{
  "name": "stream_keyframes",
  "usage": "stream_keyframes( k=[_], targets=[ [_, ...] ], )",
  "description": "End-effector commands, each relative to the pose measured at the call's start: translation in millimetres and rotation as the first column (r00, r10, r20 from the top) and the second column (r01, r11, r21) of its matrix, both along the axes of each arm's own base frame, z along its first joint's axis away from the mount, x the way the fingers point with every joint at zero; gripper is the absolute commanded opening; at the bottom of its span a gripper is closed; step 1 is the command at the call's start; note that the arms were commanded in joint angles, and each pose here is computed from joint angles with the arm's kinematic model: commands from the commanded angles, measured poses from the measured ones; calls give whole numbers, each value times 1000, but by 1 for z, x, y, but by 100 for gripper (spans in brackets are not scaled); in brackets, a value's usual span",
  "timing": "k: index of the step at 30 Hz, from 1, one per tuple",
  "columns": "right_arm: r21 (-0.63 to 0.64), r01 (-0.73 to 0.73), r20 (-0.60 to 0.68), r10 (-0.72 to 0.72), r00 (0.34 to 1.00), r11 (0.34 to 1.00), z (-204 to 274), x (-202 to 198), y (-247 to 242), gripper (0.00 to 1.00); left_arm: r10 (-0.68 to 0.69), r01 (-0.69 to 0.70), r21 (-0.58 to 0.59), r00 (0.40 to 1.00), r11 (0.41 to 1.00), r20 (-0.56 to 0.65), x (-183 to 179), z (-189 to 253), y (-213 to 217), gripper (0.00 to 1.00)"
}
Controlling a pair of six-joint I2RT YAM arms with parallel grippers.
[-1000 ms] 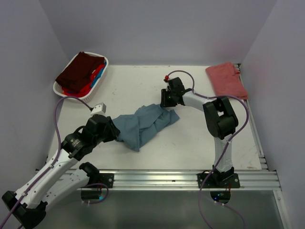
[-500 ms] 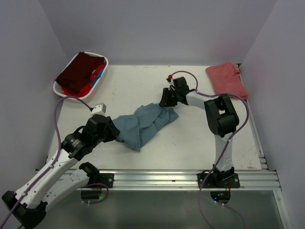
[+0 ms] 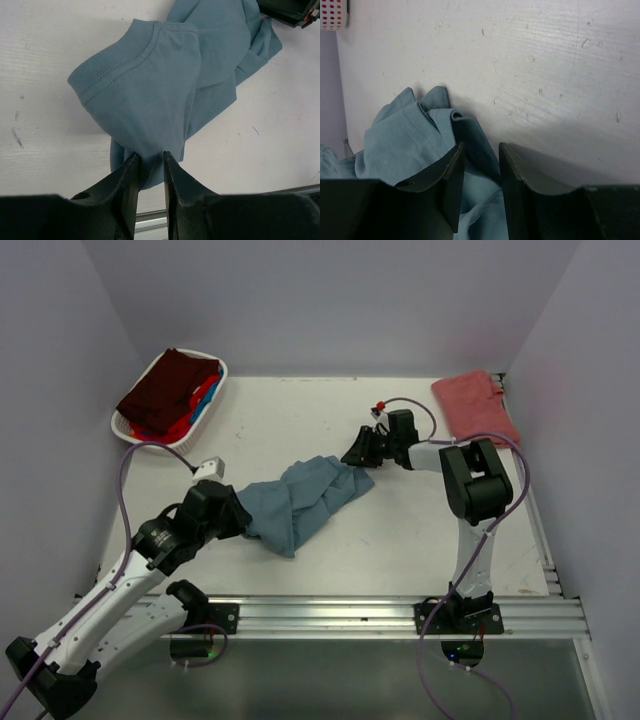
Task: Fold and stack the t-shirts
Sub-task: Flatten the tshirt out
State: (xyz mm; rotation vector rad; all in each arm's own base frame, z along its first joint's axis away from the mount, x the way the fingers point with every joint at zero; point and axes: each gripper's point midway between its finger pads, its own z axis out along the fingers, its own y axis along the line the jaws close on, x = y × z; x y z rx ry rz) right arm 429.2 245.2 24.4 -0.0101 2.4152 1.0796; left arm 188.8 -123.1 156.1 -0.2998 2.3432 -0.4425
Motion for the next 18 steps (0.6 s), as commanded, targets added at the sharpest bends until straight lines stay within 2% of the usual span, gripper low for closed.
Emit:
stream_keyframes(
  k=[1,10,14,18],
  targets=[
    [9,18,-63,-18,998,1000,-15,-13,-6,38,3,-3,-22,1000,1000,19,5,4,-4,28],
    [119,-12,-84,22,996,993,-18,-9,12,36,-7,7,-19,1000,1000,10,7,2,-7,27],
    [130,-5,-92,17,996,992,-18,-12,11,37,-10,10,-22,1000,1000,8,8,2,-9,27],
    [116,38,-90,-27,996,993,-20,-11,-1,41,-6,6,-19,1000,1000,5,7,2,-8,26]
  ],
)
